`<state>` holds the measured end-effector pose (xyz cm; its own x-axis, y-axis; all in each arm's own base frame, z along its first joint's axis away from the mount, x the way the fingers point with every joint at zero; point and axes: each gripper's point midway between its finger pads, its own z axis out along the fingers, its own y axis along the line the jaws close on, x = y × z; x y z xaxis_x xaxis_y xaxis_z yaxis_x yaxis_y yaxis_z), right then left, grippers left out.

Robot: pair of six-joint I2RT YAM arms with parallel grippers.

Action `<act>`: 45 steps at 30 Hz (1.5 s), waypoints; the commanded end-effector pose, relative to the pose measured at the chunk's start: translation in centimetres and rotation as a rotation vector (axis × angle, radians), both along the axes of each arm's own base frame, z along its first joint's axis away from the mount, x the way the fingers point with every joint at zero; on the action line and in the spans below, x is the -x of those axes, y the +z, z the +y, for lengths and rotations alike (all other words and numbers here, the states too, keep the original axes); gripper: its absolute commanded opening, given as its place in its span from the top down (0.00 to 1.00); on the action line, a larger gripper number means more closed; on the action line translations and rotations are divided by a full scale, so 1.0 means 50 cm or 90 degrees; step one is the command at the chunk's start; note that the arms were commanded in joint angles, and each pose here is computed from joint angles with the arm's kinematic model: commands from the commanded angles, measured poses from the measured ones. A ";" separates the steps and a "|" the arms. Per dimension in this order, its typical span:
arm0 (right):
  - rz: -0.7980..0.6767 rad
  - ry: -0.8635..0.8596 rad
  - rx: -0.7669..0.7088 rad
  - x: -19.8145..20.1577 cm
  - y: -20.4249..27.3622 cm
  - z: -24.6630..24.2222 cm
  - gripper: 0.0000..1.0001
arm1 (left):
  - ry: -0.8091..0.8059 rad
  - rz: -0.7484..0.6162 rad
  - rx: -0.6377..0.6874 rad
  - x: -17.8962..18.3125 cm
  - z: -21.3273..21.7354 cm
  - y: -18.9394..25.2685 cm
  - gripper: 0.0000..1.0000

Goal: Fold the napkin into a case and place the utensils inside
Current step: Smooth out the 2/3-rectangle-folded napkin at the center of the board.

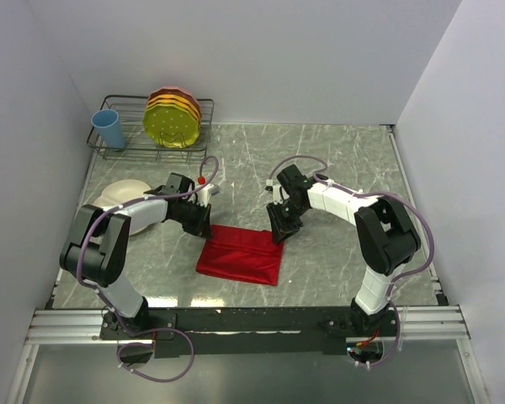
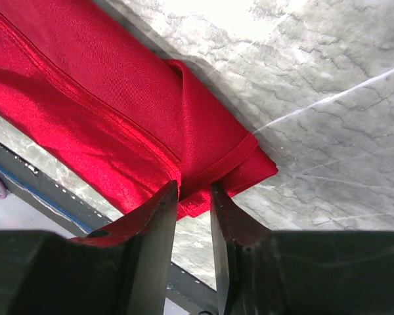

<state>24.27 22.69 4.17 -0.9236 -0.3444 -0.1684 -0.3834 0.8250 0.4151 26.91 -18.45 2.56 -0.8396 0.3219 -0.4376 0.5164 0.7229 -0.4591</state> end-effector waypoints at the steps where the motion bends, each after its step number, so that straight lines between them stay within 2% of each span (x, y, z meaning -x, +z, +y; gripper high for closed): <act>1: -0.001 -0.014 0.008 -0.003 0.004 0.001 0.66 | -0.016 -0.020 0.016 -0.012 -0.012 0.025 0.99; 3: 0.009 -0.011 -0.013 0.001 0.007 0.012 0.67 | -0.017 -0.022 0.018 -0.012 -0.013 0.027 0.99; 5: 0.015 -0.008 -0.023 0.005 0.008 0.017 0.75 | -0.017 -0.023 0.018 -0.013 -0.013 0.028 0.99; 6: 0.018 -0.006 -0.024 0.007 0.007 0.017 0.79 | -0.016 -0.023 0.018 -0.011 -0.012 0.029 0.99; 7: 0.020 -0.002 -0.025 0.010 0.009 0.018 0.89 | -0.015 -0.022 0.016 -0.011 -0.011 0.029 0.99; 10: 0.033 0.009 -0.032 0.024 0.015 0.015 1.00 | -0.014 -0.026 0.018 -0.013 -0.012 0.037 0.99; 15: 0.065 0.023 -0.032 0.047 -0.002 0.016 1.00 | -0.007 -0.030 0.016 -0.017 -0.008 0.047 0.97; 20: 0.081 0.033 -0.007 0.056 -0.038 0.014 1.00 | 0.025 -0.020 0.038 -0.033 0.012 0.074 0.77; 21: 0.083 0.034 -0.001 0.055 -0.046 0.012 1.00 | 0.029 -0.021 0.072 -0.039 0.018 0.100 0.74; 22: 0.080 0.035 0.006 0.052 -0.050 0.011 1.00 | 0.023 -0.030 0.084 -0.042 0.023 0.111 0.67; 27: 0.076 0.038 0.039 0.043 -0.077 -0.001 1.00 | -0.065 -0.155 0.130 -0.055 0.018 0.184 0.45; 30: 0.072 0.036 0.051 0.036 -0.084 -0.005 1.00 | -0.088 -0.168 0.125 -0.062 0.002 0.172 0.40; 34: 0.055 0.051 0.077 0.026 -0.093 -0.017 1.00 | -0.099 -0.152 0.140 -0.096 -0.028 0.149 0.40; 40: 0.030 0.067 0.110 0.000 -0.097 -0.027 1.00 | -0.101 -0.058 0.143 -0.095 -0.043 0.076 0.44; 45: -0.005 0.084 0.125 -0.041 -0.085 -0.021 1.00 | -0.078 -0.032 0.129 -0.089 -0.031 0.056 0.51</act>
<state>22.62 23.21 1.54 -0.8983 -0.4389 -0.0197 -0.4069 0.8142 0.4141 30.69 -19.66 4.19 -0.7910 0.3357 -0.5116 0.6030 0.5692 -0.5589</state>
